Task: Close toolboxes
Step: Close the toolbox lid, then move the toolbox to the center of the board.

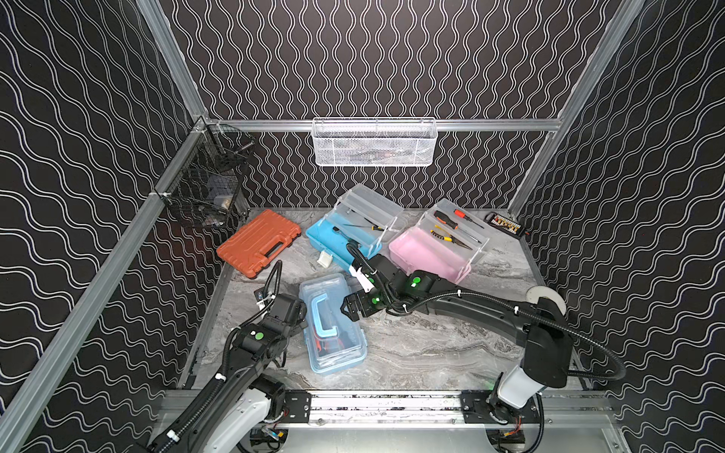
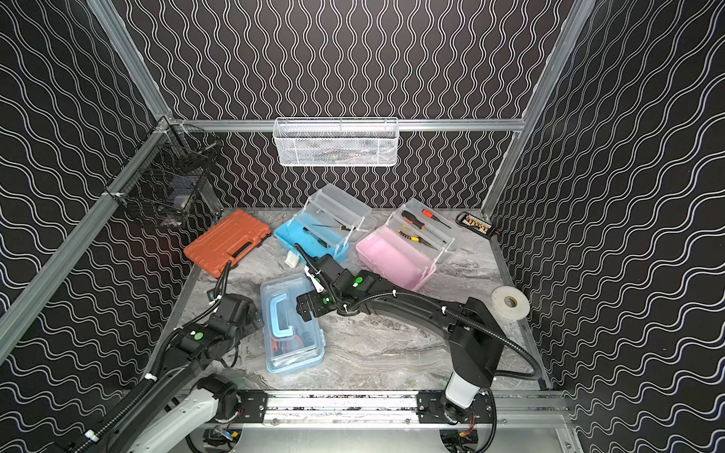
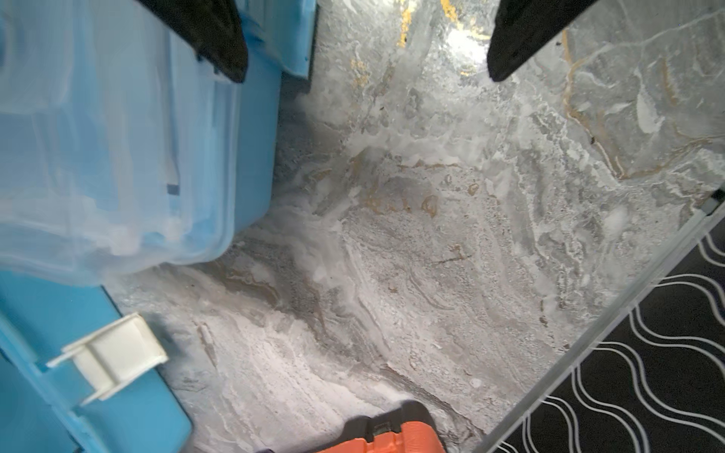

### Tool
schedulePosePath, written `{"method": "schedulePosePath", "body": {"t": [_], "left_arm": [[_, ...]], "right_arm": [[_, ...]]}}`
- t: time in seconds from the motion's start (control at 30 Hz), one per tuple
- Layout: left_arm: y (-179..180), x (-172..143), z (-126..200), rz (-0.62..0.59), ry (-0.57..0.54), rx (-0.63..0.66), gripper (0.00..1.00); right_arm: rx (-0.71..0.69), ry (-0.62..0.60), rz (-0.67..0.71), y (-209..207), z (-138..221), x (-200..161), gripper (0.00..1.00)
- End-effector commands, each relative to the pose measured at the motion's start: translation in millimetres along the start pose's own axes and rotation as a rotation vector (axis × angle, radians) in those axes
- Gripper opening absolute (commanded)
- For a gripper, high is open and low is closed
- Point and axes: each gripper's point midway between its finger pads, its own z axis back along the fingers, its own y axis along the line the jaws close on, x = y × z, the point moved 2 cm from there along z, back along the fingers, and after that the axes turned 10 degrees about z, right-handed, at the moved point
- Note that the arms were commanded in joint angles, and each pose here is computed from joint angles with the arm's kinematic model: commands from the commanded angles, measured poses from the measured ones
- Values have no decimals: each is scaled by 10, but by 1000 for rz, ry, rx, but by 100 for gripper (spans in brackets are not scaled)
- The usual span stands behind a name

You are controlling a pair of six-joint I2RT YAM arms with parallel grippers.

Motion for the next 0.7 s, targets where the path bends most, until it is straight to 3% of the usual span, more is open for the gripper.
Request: {"method": "schedulePosePath", "body": {"t": [0.0,0.43,0.67], "left_arm": [[-53,-33,-29,12,18,-20,99],[-87,-16,-19,4,11,-44,99],[-111,14,2,-1,1,-57,99]], "right_arm": [[-2,0,-3,6,-60,51,99],[-104,130,69,86,-402,-89,99],[-291,223,152,-67,-441,-254,88]]}}
